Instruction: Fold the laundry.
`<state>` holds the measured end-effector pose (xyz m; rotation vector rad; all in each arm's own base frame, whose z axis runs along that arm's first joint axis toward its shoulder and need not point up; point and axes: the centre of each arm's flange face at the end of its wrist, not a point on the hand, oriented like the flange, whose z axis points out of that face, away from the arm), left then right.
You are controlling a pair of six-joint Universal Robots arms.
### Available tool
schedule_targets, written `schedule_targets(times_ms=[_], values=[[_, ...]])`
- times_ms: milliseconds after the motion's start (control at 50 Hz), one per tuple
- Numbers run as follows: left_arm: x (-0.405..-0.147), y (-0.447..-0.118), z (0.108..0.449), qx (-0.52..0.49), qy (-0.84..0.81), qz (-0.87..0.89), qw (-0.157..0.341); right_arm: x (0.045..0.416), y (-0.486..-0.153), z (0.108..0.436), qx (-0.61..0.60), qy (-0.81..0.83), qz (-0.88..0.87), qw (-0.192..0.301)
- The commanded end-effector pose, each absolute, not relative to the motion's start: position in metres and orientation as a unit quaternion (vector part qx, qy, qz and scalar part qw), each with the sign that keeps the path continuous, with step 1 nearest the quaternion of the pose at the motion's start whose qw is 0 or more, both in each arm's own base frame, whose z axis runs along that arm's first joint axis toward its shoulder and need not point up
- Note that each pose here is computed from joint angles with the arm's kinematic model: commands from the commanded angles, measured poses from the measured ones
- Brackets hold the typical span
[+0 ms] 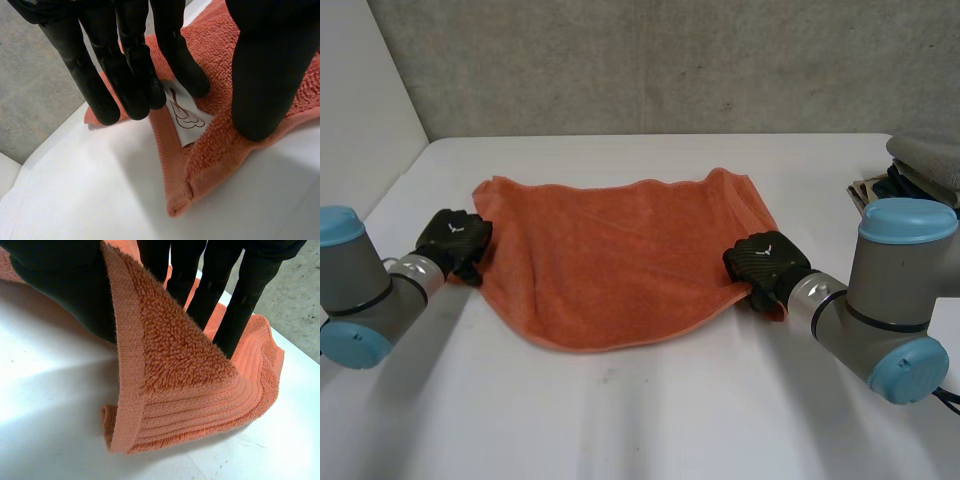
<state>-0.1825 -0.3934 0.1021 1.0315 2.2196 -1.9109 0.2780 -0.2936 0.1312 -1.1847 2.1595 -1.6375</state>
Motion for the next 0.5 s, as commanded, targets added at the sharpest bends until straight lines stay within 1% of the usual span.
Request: schedule_targets(times_ms=[20,300,500], values=[[-0.1797,-0.3963,0.1061,0.317,0.717,-0.62,0.023,0.2778,-0.2941,0.1311,-0.4,0.726,-0.552,0.09],[-0.1745,-0.3876,0.1048,0.309,0.73,-0.609,0.026,0.2784,-0.2939,0.1311,-0.4,0.726,-0.551,0.091],[-0.1741,-0.3907,0.1002,0.315,0.728,-0.608,0.024,0.2797,-0.2926,0.1305,-0.403,0.725,-0.551,0.092]])
